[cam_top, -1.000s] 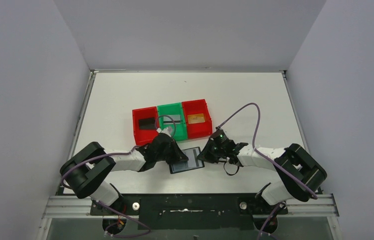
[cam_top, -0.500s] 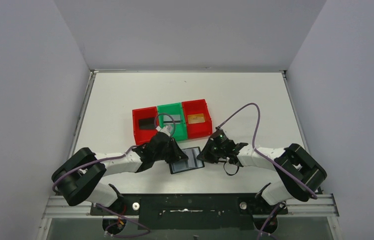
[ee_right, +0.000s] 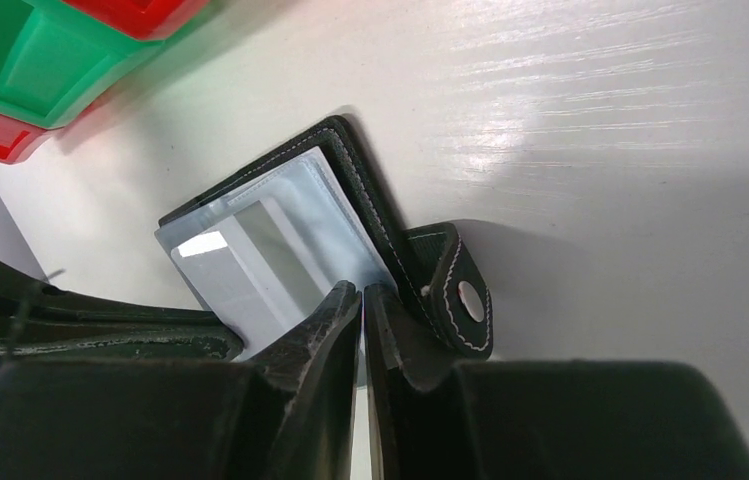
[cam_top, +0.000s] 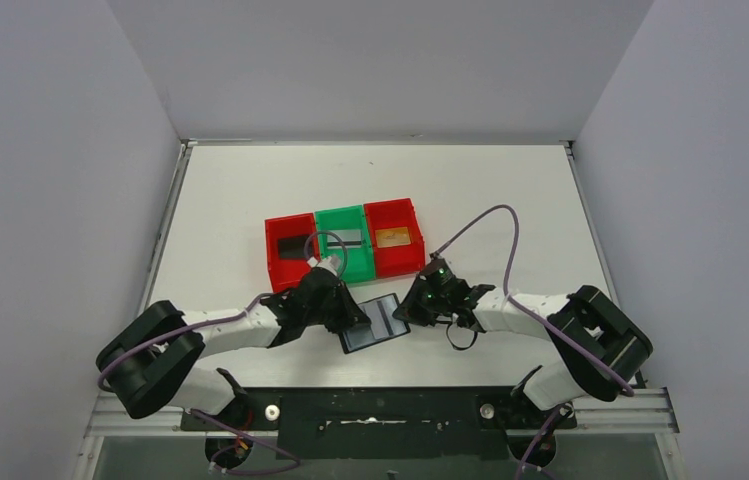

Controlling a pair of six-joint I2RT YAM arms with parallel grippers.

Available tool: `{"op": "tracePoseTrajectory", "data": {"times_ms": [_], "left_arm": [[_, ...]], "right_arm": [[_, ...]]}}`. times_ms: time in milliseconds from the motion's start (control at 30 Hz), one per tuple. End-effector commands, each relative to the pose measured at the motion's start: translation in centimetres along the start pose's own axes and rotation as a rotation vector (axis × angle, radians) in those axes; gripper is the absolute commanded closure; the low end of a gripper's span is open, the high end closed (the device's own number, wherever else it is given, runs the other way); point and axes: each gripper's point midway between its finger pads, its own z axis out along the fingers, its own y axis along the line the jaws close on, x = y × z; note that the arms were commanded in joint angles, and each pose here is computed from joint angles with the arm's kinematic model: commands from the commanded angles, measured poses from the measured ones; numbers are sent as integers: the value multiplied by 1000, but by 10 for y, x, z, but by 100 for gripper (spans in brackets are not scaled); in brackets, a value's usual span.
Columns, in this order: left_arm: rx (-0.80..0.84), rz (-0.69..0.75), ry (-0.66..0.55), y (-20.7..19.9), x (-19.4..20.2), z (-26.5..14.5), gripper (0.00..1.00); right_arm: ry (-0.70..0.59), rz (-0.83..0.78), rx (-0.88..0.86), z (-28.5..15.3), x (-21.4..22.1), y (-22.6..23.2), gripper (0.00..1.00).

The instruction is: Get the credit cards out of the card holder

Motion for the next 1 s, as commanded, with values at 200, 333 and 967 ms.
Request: {"op": "tracePoseTrajectory", "data": {"times_ms": [200,333,967], "left_arm": [[-32,0,-33,1,-5,-10,100],[-46,2,-38,4,-5,-13,100],[-21,19,-38,0,-5,-16,100]], "right_arm": [[5,-89,131,4,8,-23,89],[3,-117,140,5,8,-18,89],[-50,-295,-103,-9,7,65,83]]}}
